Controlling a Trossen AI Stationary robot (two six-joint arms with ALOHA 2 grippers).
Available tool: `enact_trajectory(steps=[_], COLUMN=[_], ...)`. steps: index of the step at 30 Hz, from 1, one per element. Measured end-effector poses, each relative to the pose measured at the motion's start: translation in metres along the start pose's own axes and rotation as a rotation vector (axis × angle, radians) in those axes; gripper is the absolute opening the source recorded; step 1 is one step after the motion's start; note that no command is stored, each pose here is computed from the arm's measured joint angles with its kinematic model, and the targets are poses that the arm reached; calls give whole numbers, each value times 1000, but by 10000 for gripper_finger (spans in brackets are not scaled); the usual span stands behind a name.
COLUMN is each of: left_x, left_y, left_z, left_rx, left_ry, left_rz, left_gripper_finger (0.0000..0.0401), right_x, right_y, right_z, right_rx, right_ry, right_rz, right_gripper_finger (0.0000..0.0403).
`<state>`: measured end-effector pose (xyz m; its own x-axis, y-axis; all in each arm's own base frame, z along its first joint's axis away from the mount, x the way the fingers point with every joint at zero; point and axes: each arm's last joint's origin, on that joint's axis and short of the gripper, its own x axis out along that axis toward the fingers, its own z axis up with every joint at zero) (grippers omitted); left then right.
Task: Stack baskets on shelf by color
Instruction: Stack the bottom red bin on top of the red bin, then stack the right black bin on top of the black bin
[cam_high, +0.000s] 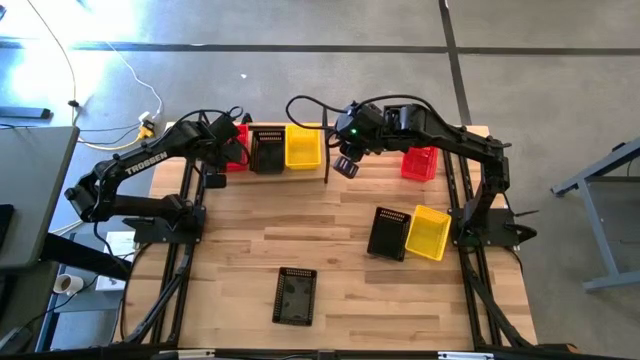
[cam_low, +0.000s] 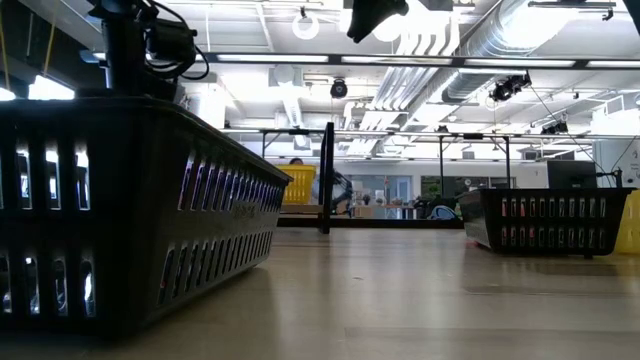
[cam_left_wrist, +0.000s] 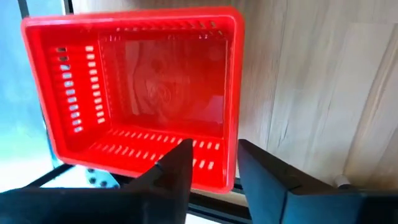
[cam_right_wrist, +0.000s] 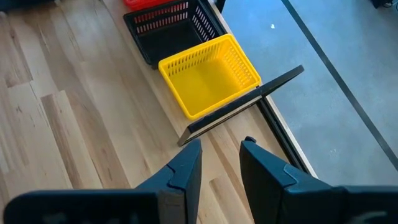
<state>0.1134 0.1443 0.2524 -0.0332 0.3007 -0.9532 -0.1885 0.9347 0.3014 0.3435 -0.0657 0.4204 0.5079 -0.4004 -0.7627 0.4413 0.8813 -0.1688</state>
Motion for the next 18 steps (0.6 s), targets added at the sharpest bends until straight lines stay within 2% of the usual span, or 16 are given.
enact_trajectory(steps=[6, 10, 15, 18], left_x=[-8, -19, -34, -45], left_y=[1, 3, 0, -7], left_z=[-1, -1, 6, 12], left_rx=[-112, -176, -270, -287], left_ry=[12, 0, -92, -182], left_rz=[-12, -40, -127, -187], left_gripper_finger=[157, 165, 161, 157], right_x=[-1, -4, -6, -3], right_y=[4, 13, 33, 45], right_z=[-3, -9, -18, -27], right_rx=[30, 33, 30, 34], right_ry=[39, 87, 137, 187], right_rz=[87, 117, 137, 135], right_gripper_finger=[96, 96, 96, 96])
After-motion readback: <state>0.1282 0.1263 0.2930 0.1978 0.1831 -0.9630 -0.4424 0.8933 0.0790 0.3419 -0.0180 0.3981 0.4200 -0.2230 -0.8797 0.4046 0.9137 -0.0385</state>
